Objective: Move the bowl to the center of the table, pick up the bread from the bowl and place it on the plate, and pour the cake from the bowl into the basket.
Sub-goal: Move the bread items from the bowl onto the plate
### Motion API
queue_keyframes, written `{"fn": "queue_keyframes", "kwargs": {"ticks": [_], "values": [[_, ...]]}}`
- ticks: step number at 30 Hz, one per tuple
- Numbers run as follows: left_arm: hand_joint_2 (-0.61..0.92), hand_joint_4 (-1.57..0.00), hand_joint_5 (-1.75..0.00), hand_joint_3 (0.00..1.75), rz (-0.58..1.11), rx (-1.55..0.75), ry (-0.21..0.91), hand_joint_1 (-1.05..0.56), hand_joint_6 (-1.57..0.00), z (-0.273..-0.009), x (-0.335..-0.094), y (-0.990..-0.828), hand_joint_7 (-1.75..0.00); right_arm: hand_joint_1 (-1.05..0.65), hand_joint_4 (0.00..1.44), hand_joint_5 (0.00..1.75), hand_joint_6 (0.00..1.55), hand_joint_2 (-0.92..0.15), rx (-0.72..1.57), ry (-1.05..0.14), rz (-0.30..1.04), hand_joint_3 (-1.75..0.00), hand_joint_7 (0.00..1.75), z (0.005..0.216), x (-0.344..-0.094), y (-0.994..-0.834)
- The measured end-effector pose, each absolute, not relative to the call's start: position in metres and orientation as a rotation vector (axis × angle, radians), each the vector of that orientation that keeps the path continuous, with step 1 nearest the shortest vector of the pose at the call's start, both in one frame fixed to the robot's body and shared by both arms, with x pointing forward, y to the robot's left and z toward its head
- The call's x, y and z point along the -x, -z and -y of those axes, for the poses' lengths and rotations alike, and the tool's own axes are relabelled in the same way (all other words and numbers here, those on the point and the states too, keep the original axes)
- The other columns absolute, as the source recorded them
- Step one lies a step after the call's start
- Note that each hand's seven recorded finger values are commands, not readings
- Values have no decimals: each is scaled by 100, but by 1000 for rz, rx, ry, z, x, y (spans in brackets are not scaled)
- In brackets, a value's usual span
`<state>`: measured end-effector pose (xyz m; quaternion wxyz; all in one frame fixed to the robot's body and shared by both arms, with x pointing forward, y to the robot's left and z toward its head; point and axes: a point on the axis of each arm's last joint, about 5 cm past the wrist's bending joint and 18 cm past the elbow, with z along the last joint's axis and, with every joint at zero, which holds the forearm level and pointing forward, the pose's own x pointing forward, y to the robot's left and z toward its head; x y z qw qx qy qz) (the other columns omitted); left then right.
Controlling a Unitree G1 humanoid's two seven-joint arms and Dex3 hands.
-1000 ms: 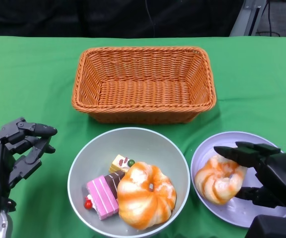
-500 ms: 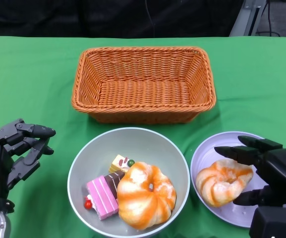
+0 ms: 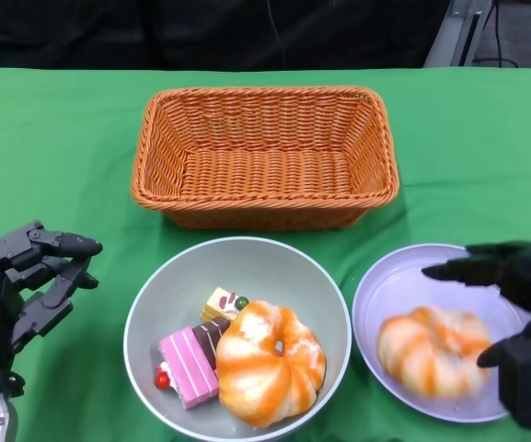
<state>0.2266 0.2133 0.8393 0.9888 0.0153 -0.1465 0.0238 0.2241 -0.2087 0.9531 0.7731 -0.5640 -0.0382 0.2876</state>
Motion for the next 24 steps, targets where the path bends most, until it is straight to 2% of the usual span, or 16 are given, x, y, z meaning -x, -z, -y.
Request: {"fn": "queue_keyframes", "kwargs": {"ticks": [5,12,15,18,19,21,24], "values": [[92,-76,-134,38,294,-31,-48,-7,-95,-213,-227,-839,-80,-70,23,2,33,-86,1186,-691,19,-1,0,211,-229,-969],[92,-76,-134,39,294,-33,-47,-7,-96,-214,-227,-839,-79,-78,27,3,32,-89,1055,-722,-37,-1,0,218,-233,-975],[92,-77,-134,40,294,-33,-47,-7,-96,-214,-227,-839,-79,-77,37,7,38,-90,979,-720,12,-1,3,219,-234,-977],[92,-77,-134,39,294,-33,-46,-7,-96,-214,-227,-839,-79,-76,40,8,40,-91,879,-690,97,-1,3,216,-234,-975],[92,-77,-134,39,295,-33,-46,-7,-96,-214,-227,-839,-79,-70,47,11,45,-92,849,-673,115,-2,5,214,-234,-973],[92,-77,-134,39,295,-30,-48,-8,-96,-214,-226,-839,-79,-66,52,13,48,-92,722,-588,194,-3,6,205,-231,-964],[92,-77,-134,38,294,-29,-44,-8,-96,-213,-227,-839,-78,-67,57,14,51,-92,619,-550,283,-3,6,189,-227,-959]]}}
